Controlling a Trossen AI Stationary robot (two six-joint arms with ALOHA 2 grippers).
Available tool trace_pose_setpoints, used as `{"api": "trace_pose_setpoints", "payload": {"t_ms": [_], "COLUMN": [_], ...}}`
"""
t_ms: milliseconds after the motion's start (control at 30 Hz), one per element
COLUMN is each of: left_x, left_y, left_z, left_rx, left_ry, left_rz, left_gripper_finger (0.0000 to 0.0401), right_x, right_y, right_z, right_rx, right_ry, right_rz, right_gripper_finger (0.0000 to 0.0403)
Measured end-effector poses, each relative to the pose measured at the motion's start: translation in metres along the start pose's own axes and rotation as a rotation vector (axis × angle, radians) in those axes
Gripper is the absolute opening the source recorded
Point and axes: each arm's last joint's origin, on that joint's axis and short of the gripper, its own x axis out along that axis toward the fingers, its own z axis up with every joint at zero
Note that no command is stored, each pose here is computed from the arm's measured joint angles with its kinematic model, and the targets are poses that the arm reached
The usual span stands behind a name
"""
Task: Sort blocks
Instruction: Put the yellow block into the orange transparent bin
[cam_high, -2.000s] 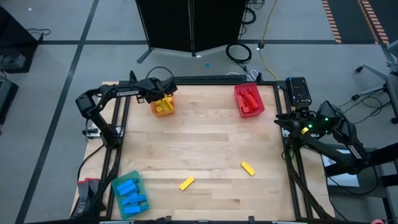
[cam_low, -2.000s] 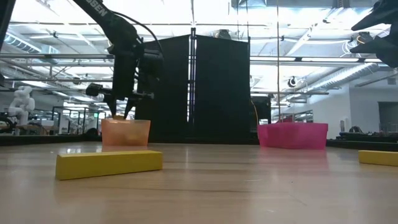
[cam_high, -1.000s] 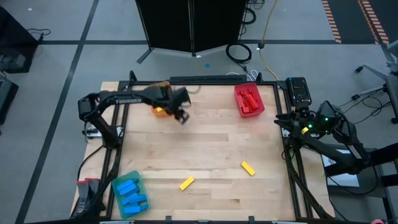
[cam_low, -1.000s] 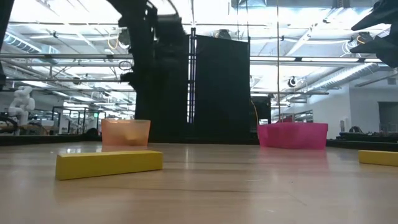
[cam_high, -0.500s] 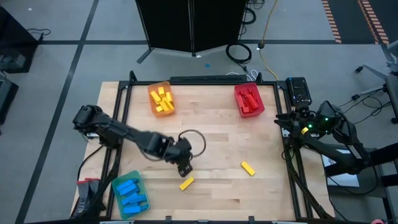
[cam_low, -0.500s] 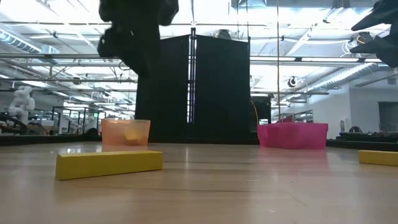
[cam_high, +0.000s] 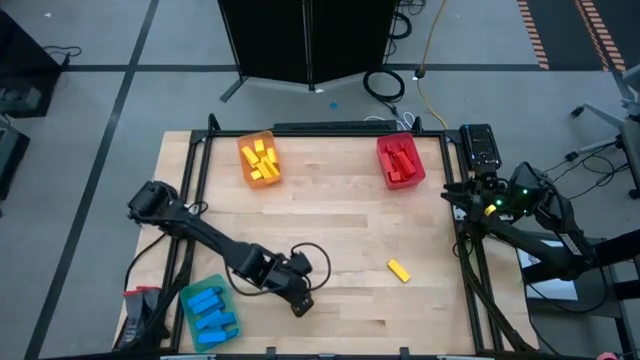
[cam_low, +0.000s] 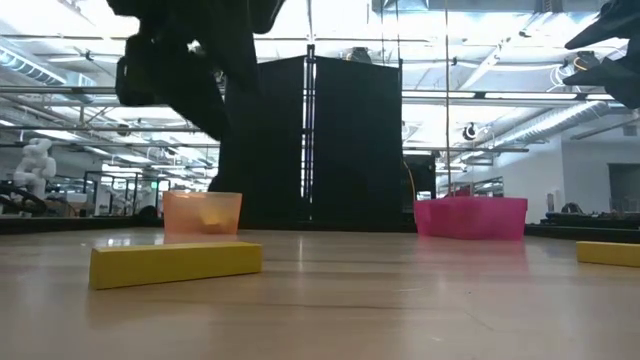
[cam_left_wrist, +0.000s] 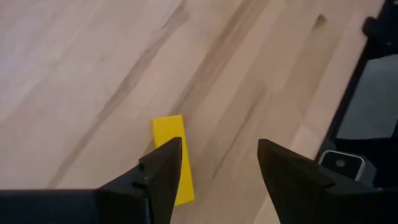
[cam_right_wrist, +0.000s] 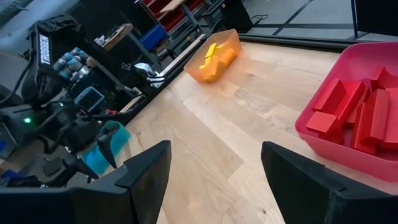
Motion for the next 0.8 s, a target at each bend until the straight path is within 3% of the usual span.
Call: {"api": "trace_pose_setpoints", "payload": {"t_ms": [133, 800], "left_x": [0.013, 0.061], "left_y": [0.002, 0.013], "left_z": [-0.003, -0.022], "left_rx": [-0.044, -0.053], "left_ry": [0.015, 0.085], "left_rz": [0.027, 0.142], "left_gripper_finger": [0.0217, 0.0217], "right_x": [0.0, 0.0], "right_y": [0.0, -0.002], "right_z": [0.0, -0.004], "right_rx": [-0.008, -0.015], "right_ry": [0.001, 0.037], "right_rz": [0.001, -0.022], "right_gripper_finger": [0.0249, 0.0249]}}
